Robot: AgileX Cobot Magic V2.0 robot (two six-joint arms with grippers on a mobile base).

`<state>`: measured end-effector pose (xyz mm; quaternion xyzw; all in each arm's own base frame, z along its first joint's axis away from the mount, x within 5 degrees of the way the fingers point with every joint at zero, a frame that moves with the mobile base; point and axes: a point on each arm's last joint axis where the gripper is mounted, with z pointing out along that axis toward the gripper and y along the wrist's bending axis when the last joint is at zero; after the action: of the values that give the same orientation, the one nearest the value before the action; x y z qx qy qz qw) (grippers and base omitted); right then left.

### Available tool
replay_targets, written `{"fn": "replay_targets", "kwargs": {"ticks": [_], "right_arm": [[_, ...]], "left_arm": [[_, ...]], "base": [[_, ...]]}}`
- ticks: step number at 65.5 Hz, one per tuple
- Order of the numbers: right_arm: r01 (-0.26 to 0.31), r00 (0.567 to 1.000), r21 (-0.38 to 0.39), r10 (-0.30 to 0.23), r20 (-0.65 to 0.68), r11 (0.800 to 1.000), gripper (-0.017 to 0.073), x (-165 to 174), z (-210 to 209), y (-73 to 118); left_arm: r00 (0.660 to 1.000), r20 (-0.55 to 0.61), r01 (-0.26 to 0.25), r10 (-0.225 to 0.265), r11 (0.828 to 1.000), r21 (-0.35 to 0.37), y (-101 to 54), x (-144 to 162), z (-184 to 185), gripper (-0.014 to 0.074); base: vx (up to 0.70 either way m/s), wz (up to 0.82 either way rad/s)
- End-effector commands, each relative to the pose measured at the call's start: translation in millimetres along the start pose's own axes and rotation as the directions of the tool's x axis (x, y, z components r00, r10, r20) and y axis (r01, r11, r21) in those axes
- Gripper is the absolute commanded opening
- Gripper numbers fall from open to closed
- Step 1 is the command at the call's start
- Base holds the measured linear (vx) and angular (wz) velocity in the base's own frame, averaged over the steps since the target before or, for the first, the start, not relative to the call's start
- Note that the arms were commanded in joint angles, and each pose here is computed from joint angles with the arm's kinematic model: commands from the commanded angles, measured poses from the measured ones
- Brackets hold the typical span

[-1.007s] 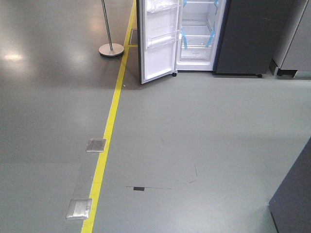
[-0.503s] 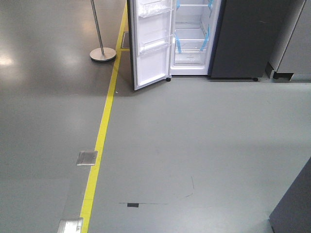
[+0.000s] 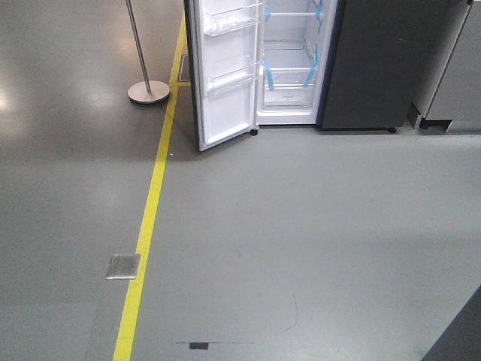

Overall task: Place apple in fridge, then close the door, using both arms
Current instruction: 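Drive closer to the refrigerator's open door, keeping the apple held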

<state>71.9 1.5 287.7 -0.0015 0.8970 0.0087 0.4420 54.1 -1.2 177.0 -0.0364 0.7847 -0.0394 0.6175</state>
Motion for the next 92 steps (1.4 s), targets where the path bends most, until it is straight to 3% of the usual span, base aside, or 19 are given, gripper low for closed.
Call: {"fn": "replay_targets", "kwargs": {"ticks": [1,92], "right_arm": [[0.002,0.996,0.007,-0.003,0.089,1.0,0.0099,-13.1,-4.9,-0.5],[0.002,0.996,0.007,-0.003,0.089,1.0,0.0099,-13.1,-4.9,-0.5]], "left_arm": [[0.998,0.059,0.008,-0.008,1.0,0.009,-0.1,-0.2,0.8,-0.0006],[0.998,0.059,0.008,-0.008,1.0,0.009,-0.1,-0.2,0.8,-0.0006]], "base": [[0.19,-0.03],[0.19,0.0]]}}
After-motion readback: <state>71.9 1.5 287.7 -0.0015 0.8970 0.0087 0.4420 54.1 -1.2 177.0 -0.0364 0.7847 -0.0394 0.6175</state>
